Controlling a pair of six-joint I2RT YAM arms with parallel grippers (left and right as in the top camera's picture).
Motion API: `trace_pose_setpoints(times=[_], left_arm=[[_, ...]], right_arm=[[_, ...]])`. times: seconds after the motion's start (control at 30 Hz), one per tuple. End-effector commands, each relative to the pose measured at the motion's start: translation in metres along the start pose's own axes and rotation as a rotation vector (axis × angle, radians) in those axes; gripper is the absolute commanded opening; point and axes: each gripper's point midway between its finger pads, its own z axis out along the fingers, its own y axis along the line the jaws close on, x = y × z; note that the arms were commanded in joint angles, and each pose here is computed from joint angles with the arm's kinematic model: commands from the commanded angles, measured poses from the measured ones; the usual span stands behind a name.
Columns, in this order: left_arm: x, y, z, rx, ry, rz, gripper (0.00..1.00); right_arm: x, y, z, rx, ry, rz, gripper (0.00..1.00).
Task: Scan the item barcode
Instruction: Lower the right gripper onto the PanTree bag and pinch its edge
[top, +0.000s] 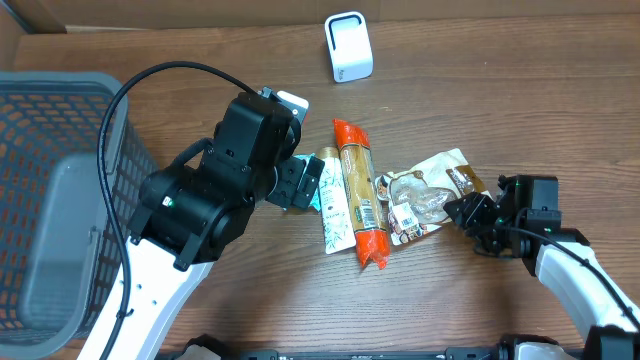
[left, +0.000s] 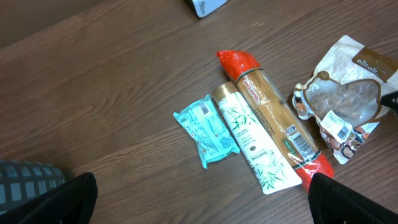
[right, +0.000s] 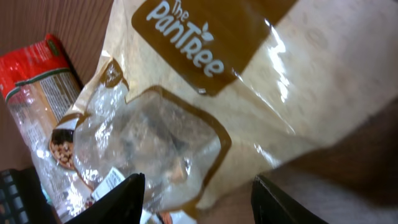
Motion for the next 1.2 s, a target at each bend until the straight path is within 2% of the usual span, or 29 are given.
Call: trace_pose_setpoints(times=[0.0, 0.2, 0.33, 0.43, 0.53, 0.63, 0.67, 0.77, 0.83, 1.0, 1.17], left_arm=[[-0.005, 0.004, -0.002, -0.016, -0.013, 0.016, 1.00], [-0.005, 0.004, -0.002, -0.016, -0.013, 0.015, 1.00], [-0.005, 0.004, -0.002, -0.016, -0.013, 0.016, 1.00], [-0.005, 0.004, -0.002, -0.016, -0.013, 0.016, 1.00], [-0.005, 0.004, -0.002, -0.016, -0.013, 0.016, 1.00], [-0.005, 0.004, -0.002, -0.016, -0.013, 0.016, 1.00], [-0.005, 0.004, -0.002, -0.016, -0.013, 0.016, 1.00], [-0.005, 0.004, -0.002, -0.016, -0.013, 0.016, 1.00], [-0.005, 0.004, -0.002, -0.016, -0.013, 0.016, 1.00], [-0.005, 0.004, -0.002, -0.016, -0.013, 0.016, 1.00], [-0.005, 0.004, -0.002, -0.016, -0.013, 0.016, 1.00]], right_arm=[[0.000, -0.003, 0.012, 0.019, 0.005, -0.028, 0.55], [0.002, -0.014, 0.028, 0.040, 0.036, -0.023, 0.45], [-0.009, -0.005, 0.028, 0.009, -0.004, -0.144, 0.39], [-0.026, 0.010, 0.026, -0.030, -0.065, -0.266, 0.30], [-0.041, 0.024, 0.023, -0.056, -0.118, -0.385, 0.31], [-0.055, 0.038, 0.018, -0.074, -0.172, -0.501, 0.41], [-0.060, 0.040, 0.017, -0.067, -0.187, -0.511, 0.47], [-0.064, 0.048, 0.012, -0.085, -0.162, -0.469, 0.68], [-0.053, 0.058, 0.006, -0.141, -0.075, -0.396, 0.78], [-0.005, 0.058, 0.000, -0.192, 0.176, -0.233, 0.86], [0.026, 0.037, 0.005, -0.121, 0.273, -0.195, 0.70]])
